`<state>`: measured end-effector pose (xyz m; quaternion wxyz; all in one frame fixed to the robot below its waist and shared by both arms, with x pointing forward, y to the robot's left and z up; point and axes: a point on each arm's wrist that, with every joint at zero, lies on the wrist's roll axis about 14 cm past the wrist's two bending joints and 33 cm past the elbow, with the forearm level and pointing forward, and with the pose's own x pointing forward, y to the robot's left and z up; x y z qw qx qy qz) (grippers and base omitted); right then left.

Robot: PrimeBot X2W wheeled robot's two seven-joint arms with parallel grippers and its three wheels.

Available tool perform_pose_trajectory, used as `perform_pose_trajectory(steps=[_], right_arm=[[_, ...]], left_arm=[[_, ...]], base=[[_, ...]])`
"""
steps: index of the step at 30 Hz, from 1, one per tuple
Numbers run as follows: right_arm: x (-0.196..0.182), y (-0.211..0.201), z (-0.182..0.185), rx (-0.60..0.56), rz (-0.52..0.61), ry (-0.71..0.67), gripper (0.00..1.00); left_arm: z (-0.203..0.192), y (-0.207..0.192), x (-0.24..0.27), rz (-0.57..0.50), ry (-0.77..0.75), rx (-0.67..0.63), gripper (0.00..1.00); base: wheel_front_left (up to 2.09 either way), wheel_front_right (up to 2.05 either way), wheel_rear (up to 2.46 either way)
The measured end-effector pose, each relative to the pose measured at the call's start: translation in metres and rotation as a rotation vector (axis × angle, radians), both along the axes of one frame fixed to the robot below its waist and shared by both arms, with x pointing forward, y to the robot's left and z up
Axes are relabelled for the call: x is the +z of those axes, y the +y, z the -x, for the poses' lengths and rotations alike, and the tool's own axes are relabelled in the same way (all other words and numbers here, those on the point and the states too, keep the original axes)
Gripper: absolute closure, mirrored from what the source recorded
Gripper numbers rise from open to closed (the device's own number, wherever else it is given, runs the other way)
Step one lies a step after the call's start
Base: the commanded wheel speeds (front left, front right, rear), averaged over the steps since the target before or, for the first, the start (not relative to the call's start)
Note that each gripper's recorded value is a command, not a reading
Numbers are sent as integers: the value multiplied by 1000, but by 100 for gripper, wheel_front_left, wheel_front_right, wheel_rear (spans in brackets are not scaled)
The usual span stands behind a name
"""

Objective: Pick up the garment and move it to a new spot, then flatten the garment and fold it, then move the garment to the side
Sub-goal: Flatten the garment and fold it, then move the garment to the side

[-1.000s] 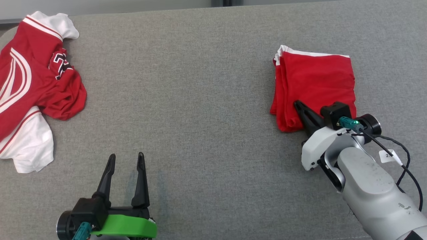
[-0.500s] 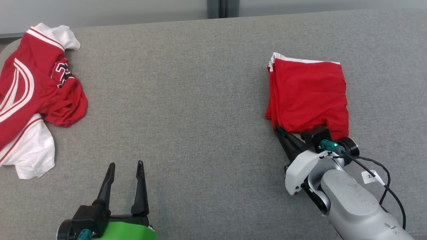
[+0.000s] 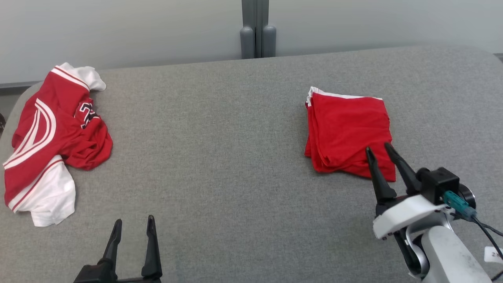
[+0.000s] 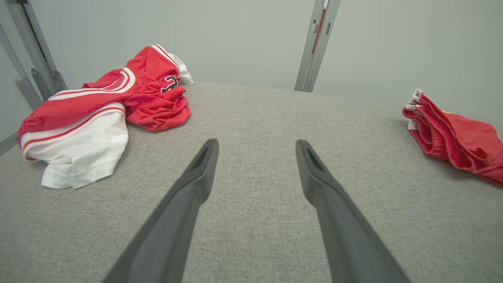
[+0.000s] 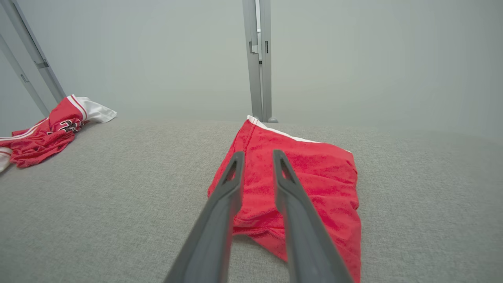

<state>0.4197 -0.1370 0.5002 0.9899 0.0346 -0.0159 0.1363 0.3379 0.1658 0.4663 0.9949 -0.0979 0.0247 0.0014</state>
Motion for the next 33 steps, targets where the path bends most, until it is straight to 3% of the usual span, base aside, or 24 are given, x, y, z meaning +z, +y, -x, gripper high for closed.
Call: perform_pose_trajectory(steps=[7,16,33], right_arm=[[13,-50,39,-157,3,-56,0],[-16,-69,75,-213,19,30,0],[-29,-75,82,-242,13,71,0]], left_arm=[[16,6,6,-9,-24,4,0],[22,5,-2,-7,-2,-13,0],[20,2,-8,3,18,-26,0]], base=[[0,0,0],[0,0,0],[0,0,0]])
